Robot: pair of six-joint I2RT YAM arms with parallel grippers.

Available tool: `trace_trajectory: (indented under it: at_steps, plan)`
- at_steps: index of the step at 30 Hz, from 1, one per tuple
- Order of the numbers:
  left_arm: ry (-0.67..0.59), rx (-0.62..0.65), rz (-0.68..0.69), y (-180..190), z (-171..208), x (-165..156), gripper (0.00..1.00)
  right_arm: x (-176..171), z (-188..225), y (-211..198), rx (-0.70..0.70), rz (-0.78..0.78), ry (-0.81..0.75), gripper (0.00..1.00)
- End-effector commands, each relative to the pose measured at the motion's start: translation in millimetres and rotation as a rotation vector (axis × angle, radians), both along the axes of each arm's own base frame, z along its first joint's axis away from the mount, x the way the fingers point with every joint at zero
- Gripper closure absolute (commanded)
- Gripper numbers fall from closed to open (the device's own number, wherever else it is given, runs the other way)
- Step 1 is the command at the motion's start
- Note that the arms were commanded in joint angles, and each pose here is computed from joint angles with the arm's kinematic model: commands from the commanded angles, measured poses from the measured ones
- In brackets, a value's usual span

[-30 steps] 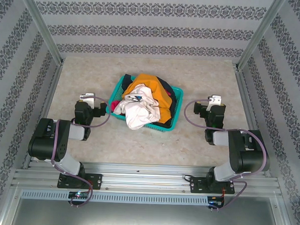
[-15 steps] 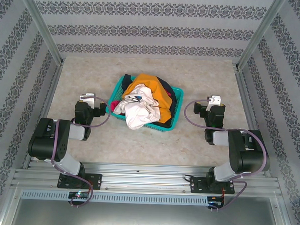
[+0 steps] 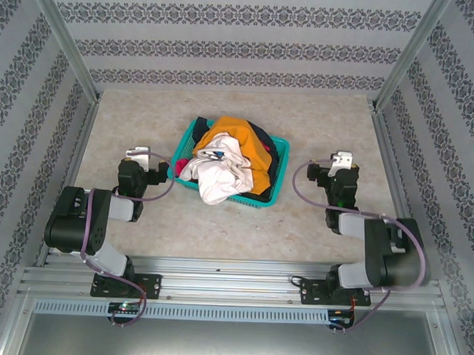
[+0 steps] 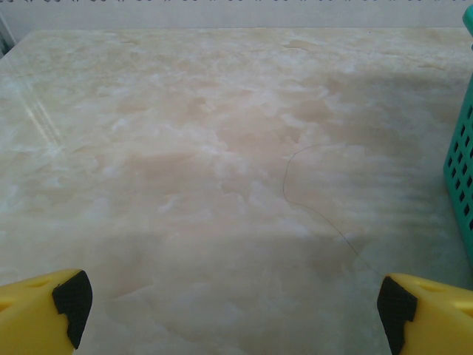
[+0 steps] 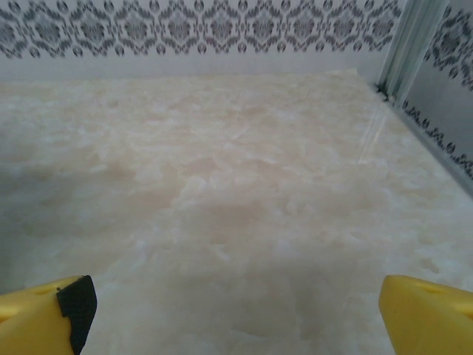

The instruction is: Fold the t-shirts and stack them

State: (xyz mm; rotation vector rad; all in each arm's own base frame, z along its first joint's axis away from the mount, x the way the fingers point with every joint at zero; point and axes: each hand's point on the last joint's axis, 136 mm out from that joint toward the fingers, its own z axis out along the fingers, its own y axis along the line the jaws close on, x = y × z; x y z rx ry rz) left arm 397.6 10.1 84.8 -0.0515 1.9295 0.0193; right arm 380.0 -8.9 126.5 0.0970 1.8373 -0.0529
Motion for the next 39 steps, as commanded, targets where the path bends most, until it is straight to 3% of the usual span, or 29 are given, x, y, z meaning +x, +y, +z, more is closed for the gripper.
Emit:
trace_trajectory:
  at_steps: [1, 4, 9, 12, 16, 20, 24, 33, 35, 39]
  plan:
    - [-0.011, 0.014, 0.012, 3.3, 2.7, 1.9, 0.0, -11.9, 16.6, 5.2, 0.015, 0.033, -0.019, 0.02]
    - [-0.012, 0.014, 0.022, 5.3, 2.6, 1.3, 0.0, -21.9, 27.9, 15.1, 0.076, 0.066, 0.0, 0.02]
    - [-0.019, 0.013, 0.043, 8.4, 3.7, 0.6, 0.0, -30.4, 54.8, 30.3, 0.332, 0.044, 0.044, 0.02]
    - [-0.071, 0.011, 0.074, 12.9, 10.5, -7.1, 0.0, -36.3, 62.9, 54.0, 0.402, 0.087, 0.075, 0.02]
    - [-0.159, 0.006, 0.175, 29.0, 31.3, -27.4, 0.0, -42.0, 67.9, 85.8, 0.368, 0.116, 0.197, 0.02]
    - [-0.229, 0.002, 0.228, 37.1, 67.1, -47.3, 0.0, -46.8, 58.3, 120.7, 0.222, 0.207, 0.297, 0.02]
    - [-0.187, 0.024, 0.221, 36.7, 96.9, -61.3, 0.0, -46.4, 33.5, 130.2, 0.213, 0.19, 0.41, 0.03]
    - [-0.086, 0.011, 0.016, -4.2, 118.6, -81.1, 0.0, -32.0, 0.6, 147.9, 0.229, 0.176, 0.547, 0.41]
    - [-0.07, 0.006, -0.017, -12.5, 118.2, -81.4, 0.0, -27.1, -5.3, 144.2, 0.254, 0.144, 0.568, 0.55]
    - [-0.053, 0.005, -0.062, -25.2, 118.0, -78.7, 0.0, -17.9, -17.0, 139.0, 0.328, 0.097, 0.61, 0.65]
